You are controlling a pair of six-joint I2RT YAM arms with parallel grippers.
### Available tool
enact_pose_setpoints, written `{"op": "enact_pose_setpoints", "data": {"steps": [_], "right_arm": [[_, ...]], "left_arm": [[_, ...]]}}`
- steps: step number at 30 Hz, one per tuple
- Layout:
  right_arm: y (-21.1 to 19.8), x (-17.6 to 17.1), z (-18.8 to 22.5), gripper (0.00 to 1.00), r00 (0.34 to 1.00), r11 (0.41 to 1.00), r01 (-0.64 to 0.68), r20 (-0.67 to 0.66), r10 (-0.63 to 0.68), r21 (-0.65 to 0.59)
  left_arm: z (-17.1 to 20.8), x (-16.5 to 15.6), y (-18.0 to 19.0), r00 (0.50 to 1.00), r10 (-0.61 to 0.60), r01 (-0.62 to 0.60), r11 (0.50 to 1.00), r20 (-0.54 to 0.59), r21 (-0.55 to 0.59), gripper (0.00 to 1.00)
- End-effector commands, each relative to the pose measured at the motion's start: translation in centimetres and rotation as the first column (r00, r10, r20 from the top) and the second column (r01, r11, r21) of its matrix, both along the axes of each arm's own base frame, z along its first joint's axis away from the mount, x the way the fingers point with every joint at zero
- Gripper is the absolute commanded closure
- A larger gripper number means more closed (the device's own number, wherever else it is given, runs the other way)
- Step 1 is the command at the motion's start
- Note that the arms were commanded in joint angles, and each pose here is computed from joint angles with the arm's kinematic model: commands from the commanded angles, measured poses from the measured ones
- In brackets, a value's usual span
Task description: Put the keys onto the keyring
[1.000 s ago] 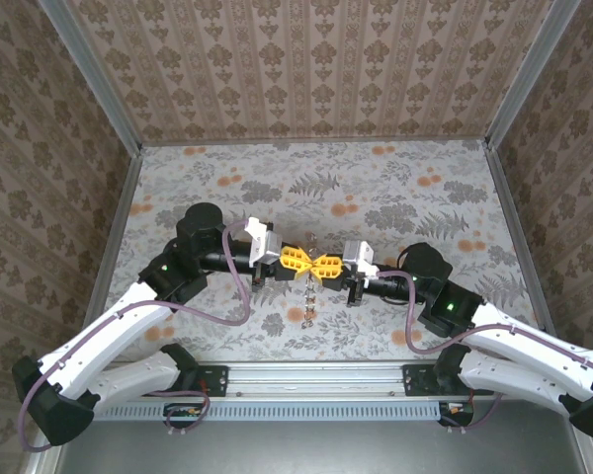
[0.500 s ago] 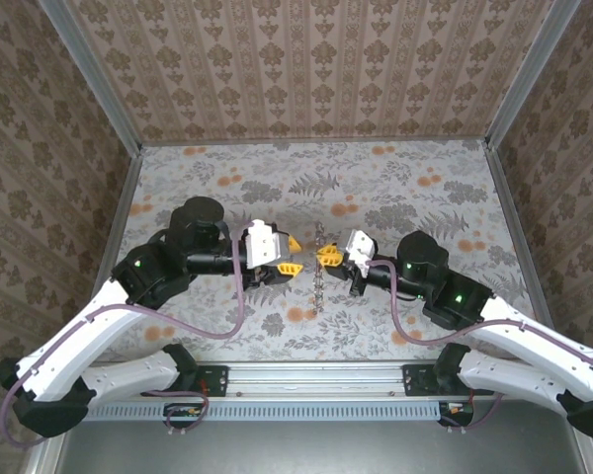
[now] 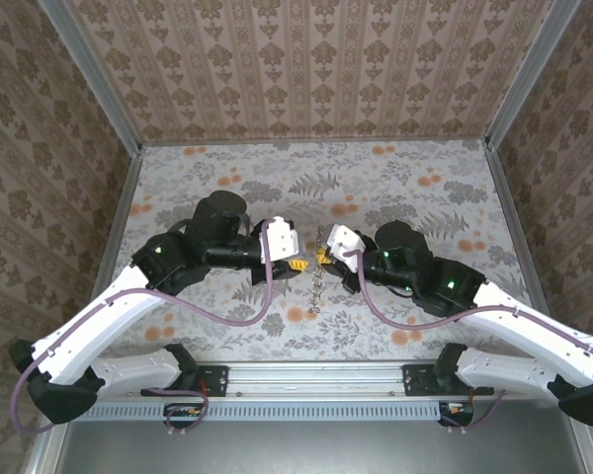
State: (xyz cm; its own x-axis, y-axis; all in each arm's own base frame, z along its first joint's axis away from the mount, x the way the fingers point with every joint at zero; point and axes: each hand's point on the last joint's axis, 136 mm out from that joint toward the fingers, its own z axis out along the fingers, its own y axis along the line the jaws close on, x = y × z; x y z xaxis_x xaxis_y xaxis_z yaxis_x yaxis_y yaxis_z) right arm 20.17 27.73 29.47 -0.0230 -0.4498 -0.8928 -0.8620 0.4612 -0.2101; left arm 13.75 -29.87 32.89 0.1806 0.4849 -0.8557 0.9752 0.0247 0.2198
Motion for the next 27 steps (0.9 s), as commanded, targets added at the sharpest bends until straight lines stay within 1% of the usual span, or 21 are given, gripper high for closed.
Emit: {"op": "enact_pose_setpoints", "data": {"steps": [1,7,11,13,15,21,24,27], "right_arm": [[-0.1,0.1,1.5,1.0,1.0,1.0,0.014,0.028,-0.014,-0.005],[0.1,-0.1,1.9,1.0,0.999,1.0,-0.002,0.032,0.002,-0.003],[0.5,-0.2,1.7,1.0,0.999,1.0,-0.02,0.026,0.02,-0.008],[0.6,-0.2,1.5,1.0,1.0,1.0,-0.023,0.022,0.023,-0.011],[0.6,-0.2,1.5,1.0,0.999,1.0,-0.023,0.022,0.024,-0.009],[0.7,-0.7,2.2,1.0,0.998,0.998,-0.046,0.033,0.045,0.03],[0.7,-1.0,2.7,1.0,0.997,0.996,-0.062,0.039,0.059,0.063],[0.7,-1.0,2.7,1.0,0.997,0.996,-0.066,0.033,0.064,0.066]], "left_arm": [[0.7,0.1,-0.7,0.999,-0.027,0.028,0.999,0.033,-0.016,0.69],[-0.3,1.0,-1.3,1.0,-0.006,0.006,1.0,0.021,-0.005,0.7],[-0.4,1.3,-1.7,1.0,-0.013,0.013,1.0,0.01,-0.018,0.71],[-0.5,1.4,-1.8,1.0,-0.015,0.016,1.0,0.005,-0.021,0.75],[-0.7,1.6,-1.9,1.0,-0.012,0.012,1.0,-0.001,-0.019,0.77],[-1.1,1.7,-1.7,1.0,-0.009,0.009,1.0,-0.027,-0.027,0.77],[-1.0,1.4,-1.4,0.999,-0.014,0.012,0.998,-0.039,-0.055,0.77],[-0.7,1.0,-1.1,0.998,-0.025,0.022,0.997,-0.049,-0.074,0.76]]}}
